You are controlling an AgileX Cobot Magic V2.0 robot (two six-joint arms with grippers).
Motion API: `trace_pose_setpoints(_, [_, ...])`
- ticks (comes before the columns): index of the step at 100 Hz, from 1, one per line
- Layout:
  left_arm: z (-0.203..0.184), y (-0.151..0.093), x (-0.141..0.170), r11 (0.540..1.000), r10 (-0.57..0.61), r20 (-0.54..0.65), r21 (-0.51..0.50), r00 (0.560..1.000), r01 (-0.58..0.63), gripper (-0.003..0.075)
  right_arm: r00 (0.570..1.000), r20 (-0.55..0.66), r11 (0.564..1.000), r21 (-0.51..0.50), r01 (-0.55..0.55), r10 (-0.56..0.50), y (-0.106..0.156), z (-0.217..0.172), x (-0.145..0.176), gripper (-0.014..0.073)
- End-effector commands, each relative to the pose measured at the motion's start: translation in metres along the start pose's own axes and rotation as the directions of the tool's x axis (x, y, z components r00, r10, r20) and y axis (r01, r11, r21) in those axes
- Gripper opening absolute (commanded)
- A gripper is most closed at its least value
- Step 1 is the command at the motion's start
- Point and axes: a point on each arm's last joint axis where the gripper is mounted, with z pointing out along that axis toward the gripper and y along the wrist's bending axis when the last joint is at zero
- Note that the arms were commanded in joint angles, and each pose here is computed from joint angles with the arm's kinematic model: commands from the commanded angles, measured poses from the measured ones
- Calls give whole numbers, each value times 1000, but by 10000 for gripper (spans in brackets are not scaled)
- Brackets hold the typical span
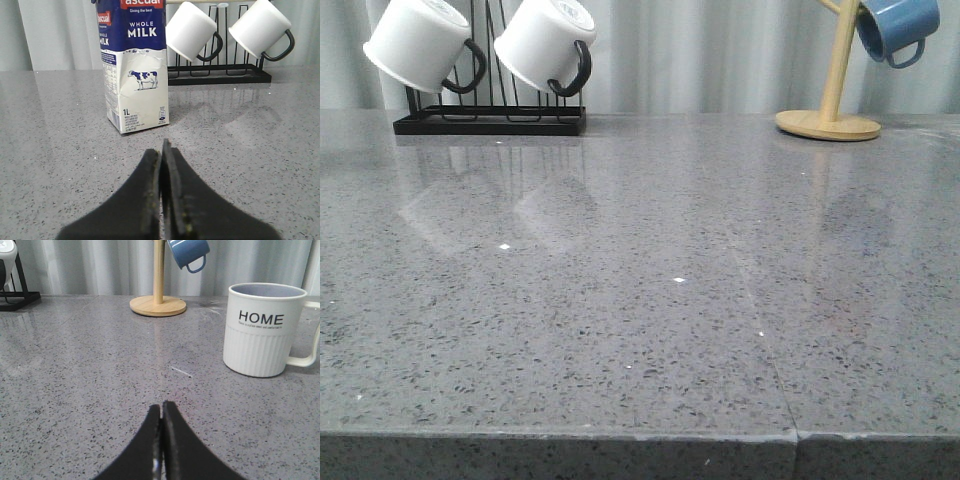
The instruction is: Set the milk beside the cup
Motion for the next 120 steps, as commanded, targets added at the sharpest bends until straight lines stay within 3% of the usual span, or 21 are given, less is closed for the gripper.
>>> trace_pose_setpoints(1, [0, 0, 12, 1000, 0, 46, 8, 999, 0, -20, 992, 124, 1000, 1, 13, -13, 0, -3, -15, -66])
trace_pose_setpoints(90, [0, 0, 12, 1000, 0, 46, 8, 999, 0, -20, 989, 146, 1000, 1, 14, -14, 0, -4, -18, -66])
trace_pose_setpoints(104, [0, 0, 12, 1000, 0, 46, 8, 999, 0, -20, 997, 79, 1000, 7, 12, -12, 0, -9, -36, -66])
trace_pose_setpoints(120, [0, 0, 12, 1000, 0, 46, 8, 999, 0, -20, 997, -77, 1000, 10, -11, 12, 0, -12, -66, -66])
